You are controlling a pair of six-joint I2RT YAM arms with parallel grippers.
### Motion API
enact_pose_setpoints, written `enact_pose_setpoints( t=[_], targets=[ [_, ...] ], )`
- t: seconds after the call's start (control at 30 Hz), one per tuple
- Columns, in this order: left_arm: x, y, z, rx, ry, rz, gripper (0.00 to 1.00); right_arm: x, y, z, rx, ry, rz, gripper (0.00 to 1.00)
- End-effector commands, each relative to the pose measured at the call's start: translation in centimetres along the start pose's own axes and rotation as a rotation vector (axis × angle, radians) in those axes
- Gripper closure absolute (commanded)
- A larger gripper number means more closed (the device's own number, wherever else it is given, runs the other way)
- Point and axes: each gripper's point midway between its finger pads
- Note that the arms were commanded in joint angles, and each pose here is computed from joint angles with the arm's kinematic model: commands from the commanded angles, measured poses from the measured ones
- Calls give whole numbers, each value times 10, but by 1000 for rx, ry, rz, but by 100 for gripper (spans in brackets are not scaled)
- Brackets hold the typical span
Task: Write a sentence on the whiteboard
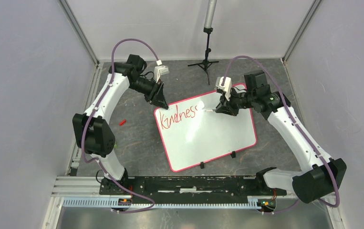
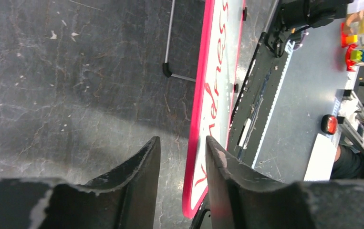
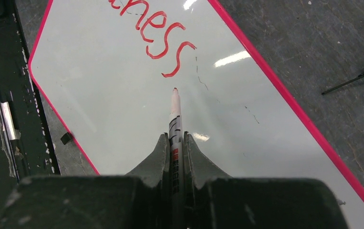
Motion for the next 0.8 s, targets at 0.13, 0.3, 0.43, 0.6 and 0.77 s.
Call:
enact_pose_setpoints(
  t=[0.13, 0.3, 0.43, 0.6, 0.77],
  targets=[
    [12, 0, -18, -73, 116, -112, 54, -14, -26, -11, -33, 26, -65, 100],
    [15, 3, -16, -91, 140, -90, 79, -13, -23, -13, -29, 26, -57, 100],
    [14, 15, -22, -78, 167, -39, 97, -18, -19, -17, -41, 43, -36, 100],
    [4, 37, -32, -57, 183, 72, 97, -22, -10, -19, -40, 42, -14, 100],
    [1, 51, -34, -68, 182, 136, 97, -20, -7, -11, -39, 9, -21, 100]
  ],
)
Point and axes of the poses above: each gripper's point midway between its finger pads, its own x axis out along the fingers, its own z axis along the line the jaws close on, y = z × x, and after that the axes turned 3 degrees about x, right-handed
